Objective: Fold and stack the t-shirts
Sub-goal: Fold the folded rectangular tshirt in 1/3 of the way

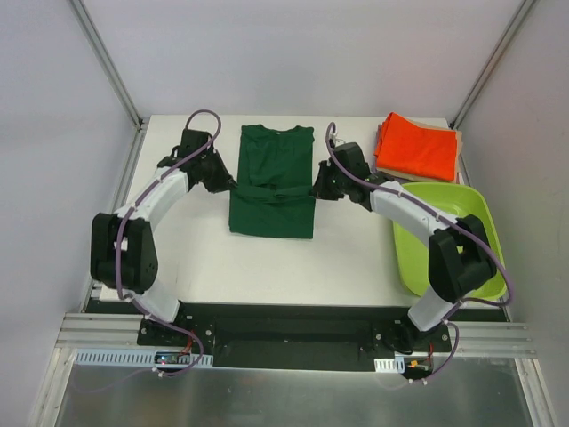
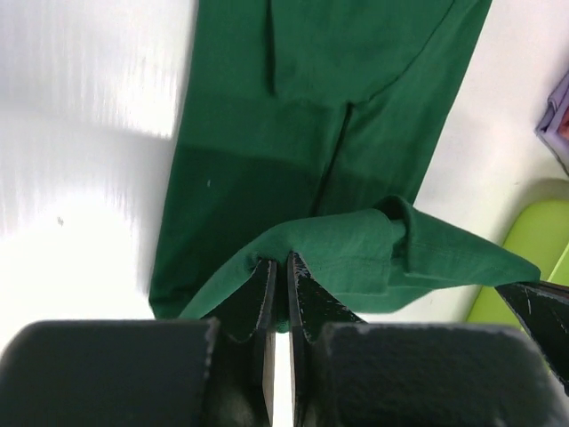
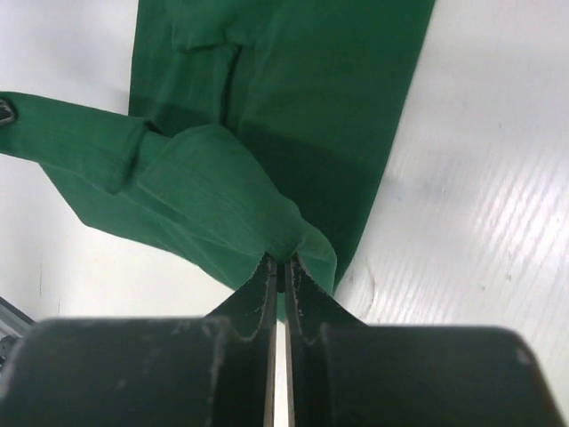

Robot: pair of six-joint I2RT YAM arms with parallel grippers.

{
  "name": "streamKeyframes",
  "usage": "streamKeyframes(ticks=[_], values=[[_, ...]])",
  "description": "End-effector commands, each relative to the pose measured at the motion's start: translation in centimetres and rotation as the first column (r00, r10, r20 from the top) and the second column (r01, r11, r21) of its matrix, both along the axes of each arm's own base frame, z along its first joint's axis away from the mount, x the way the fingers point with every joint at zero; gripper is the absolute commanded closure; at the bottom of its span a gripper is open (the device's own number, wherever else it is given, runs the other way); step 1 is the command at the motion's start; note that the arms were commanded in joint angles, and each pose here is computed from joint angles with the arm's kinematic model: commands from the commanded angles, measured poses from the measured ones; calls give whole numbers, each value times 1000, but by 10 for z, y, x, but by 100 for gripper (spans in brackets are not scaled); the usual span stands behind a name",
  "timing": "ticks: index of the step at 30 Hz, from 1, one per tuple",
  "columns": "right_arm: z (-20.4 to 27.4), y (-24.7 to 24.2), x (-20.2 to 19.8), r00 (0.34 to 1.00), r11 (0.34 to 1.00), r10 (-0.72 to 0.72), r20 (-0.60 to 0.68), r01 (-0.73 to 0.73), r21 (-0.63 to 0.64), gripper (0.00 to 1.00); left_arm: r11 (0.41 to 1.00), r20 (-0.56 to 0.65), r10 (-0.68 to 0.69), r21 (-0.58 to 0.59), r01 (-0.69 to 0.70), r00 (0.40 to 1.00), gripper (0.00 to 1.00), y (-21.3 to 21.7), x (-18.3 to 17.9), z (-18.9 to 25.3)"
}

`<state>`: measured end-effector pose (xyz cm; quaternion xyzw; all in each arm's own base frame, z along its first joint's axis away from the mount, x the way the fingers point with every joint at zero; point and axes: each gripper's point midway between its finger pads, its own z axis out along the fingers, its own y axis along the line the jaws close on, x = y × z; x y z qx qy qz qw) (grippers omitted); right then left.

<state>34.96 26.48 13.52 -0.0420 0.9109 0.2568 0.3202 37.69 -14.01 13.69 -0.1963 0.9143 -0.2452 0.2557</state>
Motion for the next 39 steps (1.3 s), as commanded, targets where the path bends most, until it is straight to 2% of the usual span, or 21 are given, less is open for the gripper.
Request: streamKeyframes(ticks=[1, 6, 14, 20, 24, 26, 29, 30, 34, 36, 37, 39], values=[[19, 13, 30, 996, 997, 67, 63, -69, 31, 99, 992, 65, -118, -44, 121, 991, 100, -15, 33, 17], [10, 12, 55, 997, 998, 53, 60, -55, 31, 99, 988, 37, -128, -81, 131, 991, 100, -17, 58, 5], [7, 14, 90, 983, 995, 76, 166, -86, 58, 99, 996, 31, -71, -48, 72, 997, 100, -1, 88, -8], [-10, 23, 102, 973, 984, 139, 186, -156, 82, 99, 989, -3, -114, -95, 114, 993, 100, -9, 100, -27], [-26, 24, 115, 973, 986, 136, 184, -151, 69, 99, 992, -36, -85, -96, 81, 996, 100, -6, 110, -43], [-31, 22, 121, 975, 988, 128, 182, -140, 60, 98, 989, -36, -100, -110, 95, 994, 97, -8, 113, -44], [-30, 15, 131, 979, 992, 103, 176, -113, 48, 91, 986, -16, -120, -116, 118, 993, 82, -9, 119, -41], [-27, 14, 132, 980, 993, 99, 174, -109, 51, 85, 983, -4, -134, -129, 132, 991, 73, -11, 120, -36], [-1, 15, 124, 970, 987, 128, 208, -144, 65, 54, 976, 51, -157, -143, 163, 986, 39, -12, 115, -8], [11, 13, 116, 964, 985, 144, 223, -161, 60, 36, 974, 82, -166, -145, 176, 983, 9, -12, 108, 9], [15, 10, 110, 964, 985, 145, 222, -161, 57, 27, 974, 94, -167, -142, 179, 981, 1, -12, 102, 16], [22, 7, 99, 963, 985, 144, 227, -161, 58, 6, 977, 101, -157, -129, 169, 982, 1, -9, 88, 24]])
